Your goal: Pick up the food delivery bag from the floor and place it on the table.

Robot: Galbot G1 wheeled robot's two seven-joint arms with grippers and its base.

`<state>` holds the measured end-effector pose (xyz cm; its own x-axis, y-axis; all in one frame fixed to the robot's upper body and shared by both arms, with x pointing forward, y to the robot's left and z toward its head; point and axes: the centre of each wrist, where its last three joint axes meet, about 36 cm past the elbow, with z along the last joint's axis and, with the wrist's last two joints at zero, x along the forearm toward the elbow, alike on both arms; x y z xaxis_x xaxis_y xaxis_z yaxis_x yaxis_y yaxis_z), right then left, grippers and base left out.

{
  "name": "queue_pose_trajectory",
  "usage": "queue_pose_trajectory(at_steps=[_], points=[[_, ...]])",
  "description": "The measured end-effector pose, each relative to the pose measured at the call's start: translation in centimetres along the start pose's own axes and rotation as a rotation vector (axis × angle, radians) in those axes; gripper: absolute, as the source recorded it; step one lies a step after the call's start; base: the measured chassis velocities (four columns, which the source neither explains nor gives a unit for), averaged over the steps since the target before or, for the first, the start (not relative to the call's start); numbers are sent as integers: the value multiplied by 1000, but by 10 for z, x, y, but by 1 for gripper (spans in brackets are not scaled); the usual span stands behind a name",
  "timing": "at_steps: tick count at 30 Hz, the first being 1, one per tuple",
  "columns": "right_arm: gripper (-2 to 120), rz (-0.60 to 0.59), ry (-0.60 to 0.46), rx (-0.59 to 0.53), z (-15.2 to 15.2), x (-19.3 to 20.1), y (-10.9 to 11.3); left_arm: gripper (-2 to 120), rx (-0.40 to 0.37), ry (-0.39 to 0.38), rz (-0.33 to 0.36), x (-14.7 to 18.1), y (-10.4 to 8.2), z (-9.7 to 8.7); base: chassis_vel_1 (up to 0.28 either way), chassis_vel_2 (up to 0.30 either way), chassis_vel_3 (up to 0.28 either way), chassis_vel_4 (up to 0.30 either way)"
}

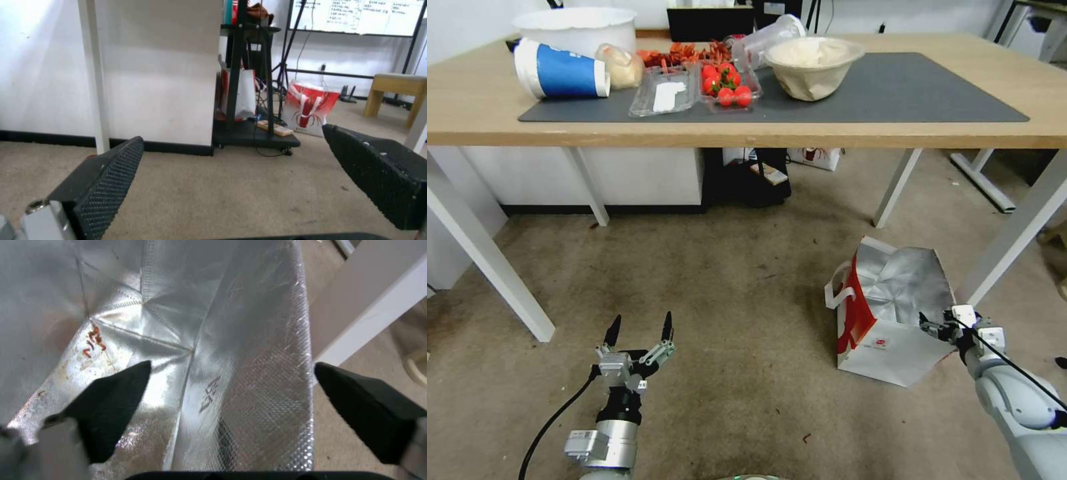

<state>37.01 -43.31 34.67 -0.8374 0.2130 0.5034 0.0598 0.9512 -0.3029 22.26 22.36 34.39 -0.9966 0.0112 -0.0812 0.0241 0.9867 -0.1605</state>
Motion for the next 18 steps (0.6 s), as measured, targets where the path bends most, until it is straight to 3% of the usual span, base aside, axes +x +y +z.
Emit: queue_pose_trajectory(at_steps=[6,13,18], points=[[78,-4,9,-4,2,1,1,100,1,-4,-3,0,0,-1,0,0,0,0],[49,-7,20,-14,7,3,2,100,1,-15,-3,0,0,-1,0,0,0,0],[36,-7,24,-14,9,3,2,100,0,-17,-4,0,1,-1,0,0,0,0]])
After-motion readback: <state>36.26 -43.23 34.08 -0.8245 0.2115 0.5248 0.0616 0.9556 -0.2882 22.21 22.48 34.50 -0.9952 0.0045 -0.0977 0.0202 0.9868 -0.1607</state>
